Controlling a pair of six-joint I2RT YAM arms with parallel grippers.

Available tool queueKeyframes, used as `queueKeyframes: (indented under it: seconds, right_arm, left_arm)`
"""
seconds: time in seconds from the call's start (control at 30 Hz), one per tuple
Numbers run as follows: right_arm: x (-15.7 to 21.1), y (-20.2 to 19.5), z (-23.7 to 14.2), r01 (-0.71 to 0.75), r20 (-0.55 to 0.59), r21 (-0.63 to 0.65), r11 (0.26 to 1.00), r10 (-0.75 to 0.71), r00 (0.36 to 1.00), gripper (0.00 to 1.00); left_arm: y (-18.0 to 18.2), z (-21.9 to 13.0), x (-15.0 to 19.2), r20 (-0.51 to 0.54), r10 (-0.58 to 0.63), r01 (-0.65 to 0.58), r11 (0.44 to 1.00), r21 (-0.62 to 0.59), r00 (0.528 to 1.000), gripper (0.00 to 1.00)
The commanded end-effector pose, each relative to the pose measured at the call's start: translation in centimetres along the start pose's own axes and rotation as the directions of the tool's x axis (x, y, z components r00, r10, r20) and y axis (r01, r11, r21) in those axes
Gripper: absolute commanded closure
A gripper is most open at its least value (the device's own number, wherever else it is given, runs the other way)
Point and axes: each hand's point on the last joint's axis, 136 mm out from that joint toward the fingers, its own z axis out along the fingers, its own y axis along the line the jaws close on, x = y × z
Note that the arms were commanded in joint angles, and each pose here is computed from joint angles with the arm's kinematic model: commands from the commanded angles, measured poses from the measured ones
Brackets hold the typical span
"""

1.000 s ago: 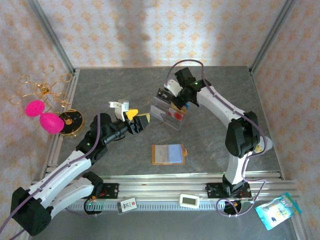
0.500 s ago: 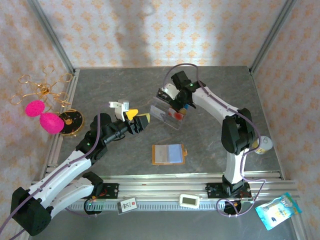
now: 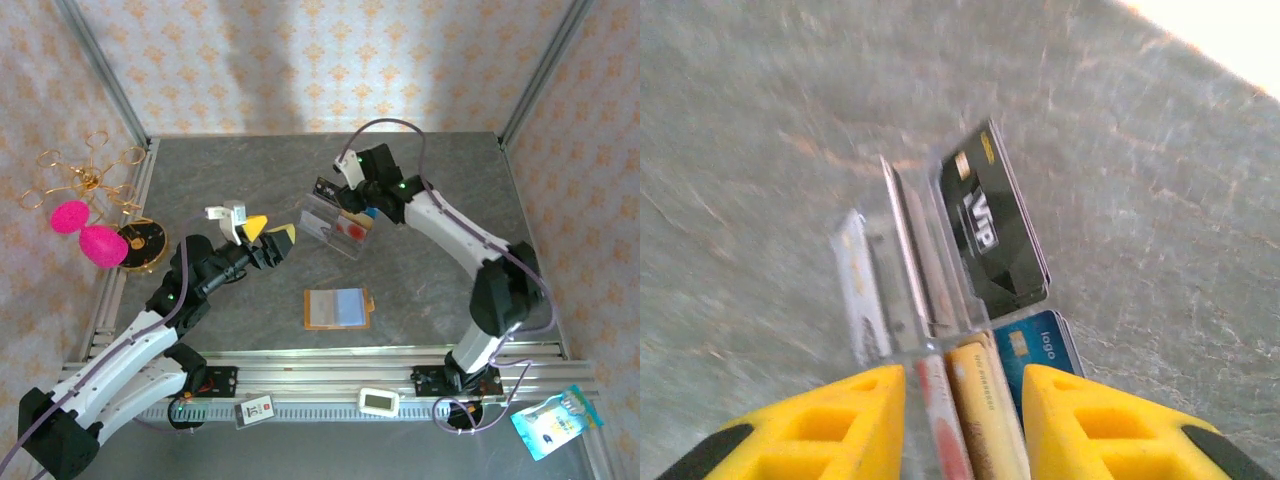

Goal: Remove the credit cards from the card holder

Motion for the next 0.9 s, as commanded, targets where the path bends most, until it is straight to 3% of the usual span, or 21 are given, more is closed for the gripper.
queueKeyframes:
  seconds: [0.0, 0.07, 0.2, 0.47, 0.87]
  right_arm:
    - [-1.3, 3.1, -2.1, -0.156, 0.153, -0.065, 0.986, 0.164, 0.974, 0.65]
    - [0.8, 6.0, -2.2, -0.192, 0.138, -0.117, 0.974, 0.207, 0.969, 0.65]
    - [5.8, 9.7, -1.8, -0.279, 0.067, -0.088, 0.956, 0.285, 0.956, 0.65]
    - [16.3, 17.6, -0.8, -0.25, -0.172, -0.085, 0.964, 0.233, 0.957, 0.64]
    - [21.1, 19.3, 2.0, -0.057, -0.263, 0.079, 0.995, 0.076, 0.962, 0.64]
  left_arm:
    - [0.8, -0.4, -0.7, 0.07, -0.051, 0.053, 0.998, -0.02, 0.996, 0.01]
    - [1.3, -0.5, -0.2, 0.065, -0.06, 0.063, 0.997, -0.034, 0.996, 0.01]
    - [2.6, -0.4, 1.3, 0.014, -0.075, 0.076, 0.993, -0.09, 0.997, 0.05]
    - [5.0, -0.6, 4.8, -0.047, -0.145, 0.136, 0.977, -0.164, 0.988, 0.07]
    - [6.4, -0.7, 7.6, -0.103, -0.191, 0.168, 0.966, -0.197, 0.976, 0.09]
